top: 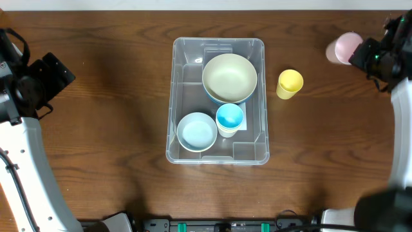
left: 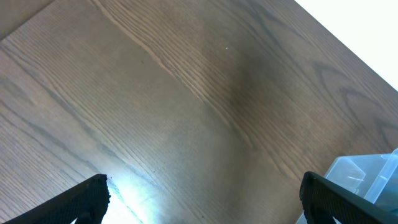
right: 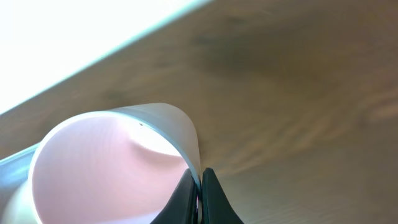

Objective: Pack container
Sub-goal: 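Grasp the pink cup's rim with the right gripper and lift, then lower the pink cup into the light blue cup and release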

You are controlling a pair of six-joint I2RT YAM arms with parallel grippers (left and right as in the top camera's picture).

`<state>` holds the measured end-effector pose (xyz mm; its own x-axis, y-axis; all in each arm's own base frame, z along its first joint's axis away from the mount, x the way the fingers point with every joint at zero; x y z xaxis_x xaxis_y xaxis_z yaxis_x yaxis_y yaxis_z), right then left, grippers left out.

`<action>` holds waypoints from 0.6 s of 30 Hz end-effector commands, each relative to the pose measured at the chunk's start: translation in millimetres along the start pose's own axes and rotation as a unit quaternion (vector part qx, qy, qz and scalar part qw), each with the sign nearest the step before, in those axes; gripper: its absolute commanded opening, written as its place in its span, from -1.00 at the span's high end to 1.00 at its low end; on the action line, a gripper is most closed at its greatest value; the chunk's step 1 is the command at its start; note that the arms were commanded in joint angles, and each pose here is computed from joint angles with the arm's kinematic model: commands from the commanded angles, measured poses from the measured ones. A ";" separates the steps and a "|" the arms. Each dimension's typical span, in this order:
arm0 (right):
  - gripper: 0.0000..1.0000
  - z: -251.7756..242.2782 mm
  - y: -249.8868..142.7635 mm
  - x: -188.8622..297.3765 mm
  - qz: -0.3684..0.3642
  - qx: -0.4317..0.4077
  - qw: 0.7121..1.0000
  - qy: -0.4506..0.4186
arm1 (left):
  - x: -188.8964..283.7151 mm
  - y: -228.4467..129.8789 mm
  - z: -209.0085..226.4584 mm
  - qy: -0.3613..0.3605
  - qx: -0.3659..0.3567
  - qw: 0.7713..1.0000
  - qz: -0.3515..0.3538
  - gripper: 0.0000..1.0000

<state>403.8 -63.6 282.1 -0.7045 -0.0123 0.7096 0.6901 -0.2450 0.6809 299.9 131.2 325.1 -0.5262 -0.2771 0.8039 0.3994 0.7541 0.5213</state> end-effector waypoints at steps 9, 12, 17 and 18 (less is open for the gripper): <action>0.97 186.1 -95.8 63.6 0.084 0.246 0.947 0.187 | -3.9 -0.7 3.6 0.009 0.002 1.000 0.004 -0.96; 0.97 202.9 -116.0 53.3 0.105 0.288 0.937 0.165 | -3.9 -0.8 3.7 0.009 0.002 1.000 0.004 -0.96; 0.97 219.3 -141.5 25.2 0.143 0.326 0.924 0.138 | -3.9 -0.8 3.7 0.009 0.002 1.000 0.004 -0.96; 0.98 219.1 -144.9 17.8 0.151 0.328 0.923 0.130 | -3.9 -0.7 3.6 0.009 0.002 1.000 0.004 -0.96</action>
<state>318.3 188.2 251.3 -0.4122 -0.3254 0.8510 0.7469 0.4142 0.5201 300.0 131.1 325.1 -0.5264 -0.2768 0.8039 0.3998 0.7540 0.5213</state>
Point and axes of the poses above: each gripper's point midway between its finger pads, its own x axis back along the fingers, its own z axis along the line the jaws close on, y = z × x, the point moved 2 cm from there along x, back along the fingers, and after that the axes turned 13 degrees about x, right-handed, at the moved point
